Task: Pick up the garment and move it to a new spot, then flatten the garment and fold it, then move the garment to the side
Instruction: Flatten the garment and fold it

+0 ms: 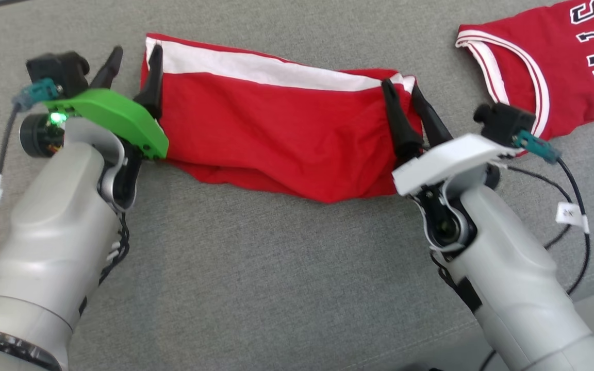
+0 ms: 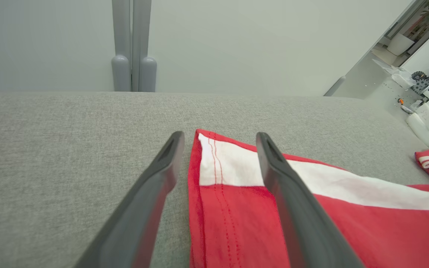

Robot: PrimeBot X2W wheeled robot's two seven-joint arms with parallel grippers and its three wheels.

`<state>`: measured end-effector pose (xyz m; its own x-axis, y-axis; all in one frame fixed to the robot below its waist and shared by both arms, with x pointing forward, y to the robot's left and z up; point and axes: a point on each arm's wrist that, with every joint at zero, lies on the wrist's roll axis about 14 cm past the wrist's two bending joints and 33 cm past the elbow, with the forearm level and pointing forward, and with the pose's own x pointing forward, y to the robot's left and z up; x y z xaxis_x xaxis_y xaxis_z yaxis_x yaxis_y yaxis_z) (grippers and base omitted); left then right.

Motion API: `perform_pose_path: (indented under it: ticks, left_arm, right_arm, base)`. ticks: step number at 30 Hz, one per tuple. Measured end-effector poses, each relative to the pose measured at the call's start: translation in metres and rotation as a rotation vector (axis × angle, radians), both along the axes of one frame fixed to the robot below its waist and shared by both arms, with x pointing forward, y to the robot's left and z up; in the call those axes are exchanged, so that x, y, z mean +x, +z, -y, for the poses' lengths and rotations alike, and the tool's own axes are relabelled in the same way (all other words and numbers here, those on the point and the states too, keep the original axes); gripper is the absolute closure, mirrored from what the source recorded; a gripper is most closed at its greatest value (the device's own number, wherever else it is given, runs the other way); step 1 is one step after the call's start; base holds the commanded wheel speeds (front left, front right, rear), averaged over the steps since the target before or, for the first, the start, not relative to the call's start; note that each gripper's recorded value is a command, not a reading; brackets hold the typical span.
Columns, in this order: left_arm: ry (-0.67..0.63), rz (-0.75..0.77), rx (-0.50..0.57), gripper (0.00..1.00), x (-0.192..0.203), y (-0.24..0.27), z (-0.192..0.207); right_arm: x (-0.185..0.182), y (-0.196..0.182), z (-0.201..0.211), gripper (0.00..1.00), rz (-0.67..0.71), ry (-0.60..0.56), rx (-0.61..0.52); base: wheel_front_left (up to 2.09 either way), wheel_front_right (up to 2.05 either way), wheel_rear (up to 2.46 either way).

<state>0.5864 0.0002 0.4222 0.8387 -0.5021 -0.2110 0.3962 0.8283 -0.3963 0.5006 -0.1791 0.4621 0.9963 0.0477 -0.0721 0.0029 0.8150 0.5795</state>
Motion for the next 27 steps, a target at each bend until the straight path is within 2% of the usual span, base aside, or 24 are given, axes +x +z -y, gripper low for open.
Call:
perform_pose_path:
  ticks: [9, 17, 27]
  left_arm:
    - [0.012, 0.005, 0.112, 0.0, -0.031, -0.003, -0.018]
    - [-0.009, -0.004, 0.25, 0.0, -0.038, -0.019, -0.017]
    - [-0.047, -0.091, 0.4, 0.0, -0.033, -0.061, -0.009]
  right_arm:
    - [-0.059, -0.015, 0.04, 0.0, -0.032, -0.093, -0.188]
    - [-0.106, -0.007, 0.039, 0.0, -0.004, -0.095, -0.364]
    - [-0.121, -0.007, 0.041, 0.0, -0.013, -0.097, -0.43]
  base:
    - [0.0, 0.0, 0.0]
    - [0.0, 0.0, 0.0]
    - [0.0, 0.0, 0.0]
